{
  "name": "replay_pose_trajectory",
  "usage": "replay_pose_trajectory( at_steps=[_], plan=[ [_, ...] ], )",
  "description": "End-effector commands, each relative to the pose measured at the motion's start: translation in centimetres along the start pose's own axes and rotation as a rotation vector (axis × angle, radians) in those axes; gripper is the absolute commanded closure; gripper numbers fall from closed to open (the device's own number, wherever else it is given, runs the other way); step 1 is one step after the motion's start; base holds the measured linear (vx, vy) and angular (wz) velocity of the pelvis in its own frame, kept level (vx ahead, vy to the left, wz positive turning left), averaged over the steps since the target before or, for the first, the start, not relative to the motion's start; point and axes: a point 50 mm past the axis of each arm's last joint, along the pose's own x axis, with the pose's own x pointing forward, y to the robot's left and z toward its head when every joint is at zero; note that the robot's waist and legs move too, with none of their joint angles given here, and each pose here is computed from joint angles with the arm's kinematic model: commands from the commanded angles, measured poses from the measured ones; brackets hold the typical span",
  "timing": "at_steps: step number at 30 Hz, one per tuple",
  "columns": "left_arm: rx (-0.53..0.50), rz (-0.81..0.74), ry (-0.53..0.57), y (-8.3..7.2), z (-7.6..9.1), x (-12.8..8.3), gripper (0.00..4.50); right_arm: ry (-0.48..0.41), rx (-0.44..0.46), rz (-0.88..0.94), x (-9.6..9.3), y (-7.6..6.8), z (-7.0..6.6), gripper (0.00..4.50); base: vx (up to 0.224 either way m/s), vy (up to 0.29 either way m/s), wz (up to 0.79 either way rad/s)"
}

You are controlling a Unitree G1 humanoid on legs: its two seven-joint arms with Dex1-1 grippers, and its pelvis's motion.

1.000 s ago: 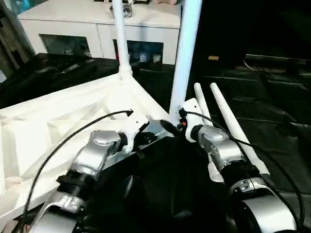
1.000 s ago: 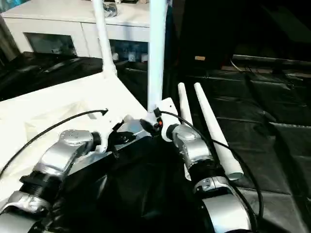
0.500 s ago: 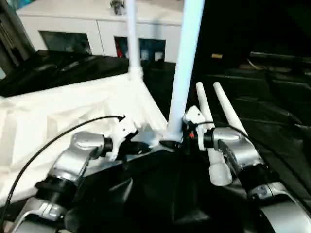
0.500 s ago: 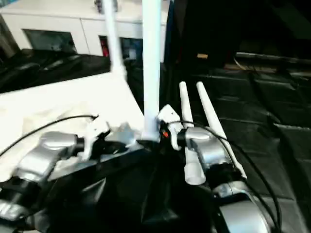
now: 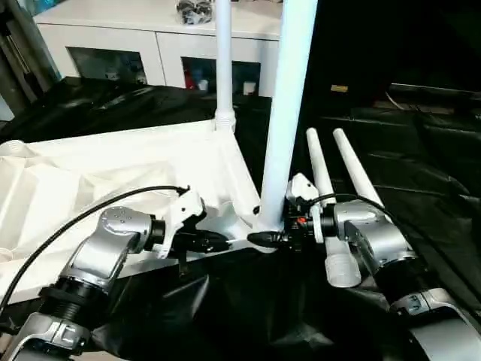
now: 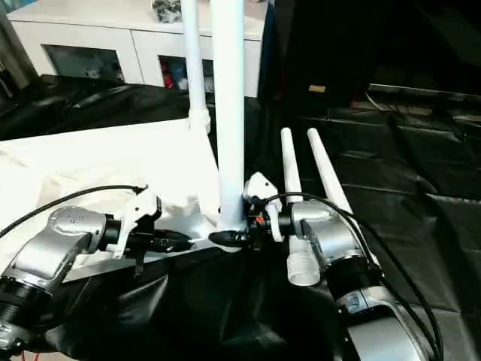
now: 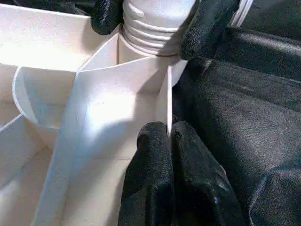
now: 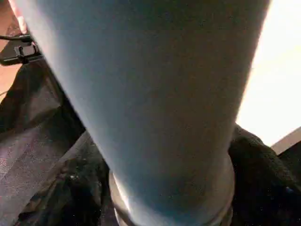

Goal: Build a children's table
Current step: Rotate leg to tighten

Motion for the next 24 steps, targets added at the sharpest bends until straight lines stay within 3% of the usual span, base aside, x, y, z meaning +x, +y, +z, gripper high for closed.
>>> replay_pose_trajectory(
  at_steps=[1,5,7,10,12,16,18,20,24],
  plan=[
    [0.044,-0.009,-0.058,-0.1,1.5,0.6,4.50,0.003,0.002,0.054,1.1,0.8,-0.1,1.48,0.000,0.000,0.00],
    [0.032,0.063,-0.083,0.4,1.9,1.1,4.50,0.003,0.011,-0.046,1.9,0.3,-0.3,1.71,0.000,0.000,0.00],
    [0.003,0.162,-0.094,1.1,2.5,2.1,4.50,0.006,0.042,-0.283,3.1,-1.1,-0.8,1.73,0.000,0.000,0.00],
    [-0.027,0.264,-0.098,1.8,3.1,2.9,4.50,-0.015,0.102,-0.463,3.9,-2.0,-0.8,1.75,0.000,0.000,0.00],
    [-0.092,0.423,-0.124,2.8,4.1,3.9,4.50,-0.023,0.182,-0.615,5.0,-2.5,-0.9,1.76,0.000,0.000,0.00],
    [-0.128,0.511,-0.144,3.2,4.9,4.8,4.50,-0.006,0.186,-0.706,5.8,-2.7,-0.8,1.76,0.000,0.000,0.00],
    [-0.128,0.513,-0.148,3.2,5.0,4.9,4.50,-0.021,0.201,-0.691,5.9,-2.7,-0.7,1.21,0.000,0.000,0.00],
    [-0.117,0.496,-0.153,3.0,5.2,5.3,4.50,-0.058,0.222,-0.662,6.2,-2.6,-0.4,1.05,0.000,0.000,0.00],
    [-0.107,0.480,-0.142,2.7,4.9,5.4,4.50,-0.068,0.149,-0.690,5.7,-3.0,0.2,0.65,0.000,0.000,0.00]
  ],
)
